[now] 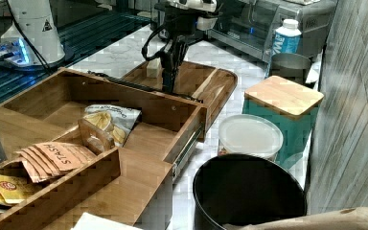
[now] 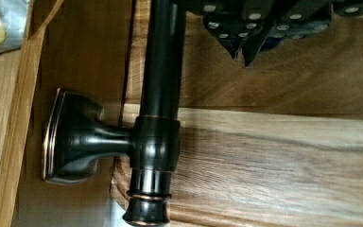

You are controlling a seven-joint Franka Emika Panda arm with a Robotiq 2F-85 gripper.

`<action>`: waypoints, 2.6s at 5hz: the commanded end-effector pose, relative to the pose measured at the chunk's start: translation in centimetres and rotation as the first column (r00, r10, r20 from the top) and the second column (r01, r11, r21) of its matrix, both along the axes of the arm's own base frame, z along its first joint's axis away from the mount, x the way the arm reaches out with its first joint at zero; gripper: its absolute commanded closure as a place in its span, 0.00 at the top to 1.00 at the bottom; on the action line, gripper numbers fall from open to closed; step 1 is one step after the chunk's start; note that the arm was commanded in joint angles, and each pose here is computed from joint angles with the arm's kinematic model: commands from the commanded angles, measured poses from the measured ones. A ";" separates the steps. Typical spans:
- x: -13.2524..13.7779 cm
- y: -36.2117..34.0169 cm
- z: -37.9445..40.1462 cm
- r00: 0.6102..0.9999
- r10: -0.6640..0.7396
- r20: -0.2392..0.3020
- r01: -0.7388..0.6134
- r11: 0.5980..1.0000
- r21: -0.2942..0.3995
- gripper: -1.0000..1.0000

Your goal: Close the drawer.

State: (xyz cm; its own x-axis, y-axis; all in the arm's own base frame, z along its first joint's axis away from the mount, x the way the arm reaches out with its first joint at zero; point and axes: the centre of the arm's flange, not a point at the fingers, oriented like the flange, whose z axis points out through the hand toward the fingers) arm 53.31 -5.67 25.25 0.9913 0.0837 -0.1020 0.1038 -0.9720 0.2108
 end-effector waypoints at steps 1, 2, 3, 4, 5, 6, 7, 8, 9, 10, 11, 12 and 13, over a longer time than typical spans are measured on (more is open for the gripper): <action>1.6 -11.7 3.5 0.997 -0.068 0.027 0.067 0.997 0.039 0.00; 1.3 -16.0 4.6 0.996 -0.075 0.048 0.074 0.997 0.036 0.00; 1.5 -21.5 4.7 0.994 -0.080 0.078 0.076 0.996 0.053 0.00; 1.5 -27.6 5.8 0.989 -0.117 0.095 0.112 0.992 0.059 0.00; 1.4 -31.7 9.2 0.993 -0.104 0.053 0.105 0.994 -0.014 0.00; 0.2 -36.2 9.5 0.990 -0.059 0.130 0.066 0.997 -0.049 0.00; -0.3 -39.8 9.3 0.982 -0.052 0.183 0.072 0.992 -0.104 0.00; -1.5 -38.8 9.8 0.978 -0.093 0.189 0.121 0.982 -0.145 0.00; -1.5 -38.8 9.8 0.978 -0.093 0.189 0.122 0.982 -0.145 0.00; -1.5 -38.8 9.8 0.978 -0.093 0.189 0.121 0.982 -0.145 0.00; -1.5 -38.8 9.8 0.978 -0.093 0.189 0.122 0.982 -0.145 0.00; -1.5 -38.8 9.8 0.978 -0.093 0.189 0.122 0.982 -0.145 0.00; -1.5 -38.8 9.8 0.978 -0.093 0.189 0.122 0.982 -0.145 0.00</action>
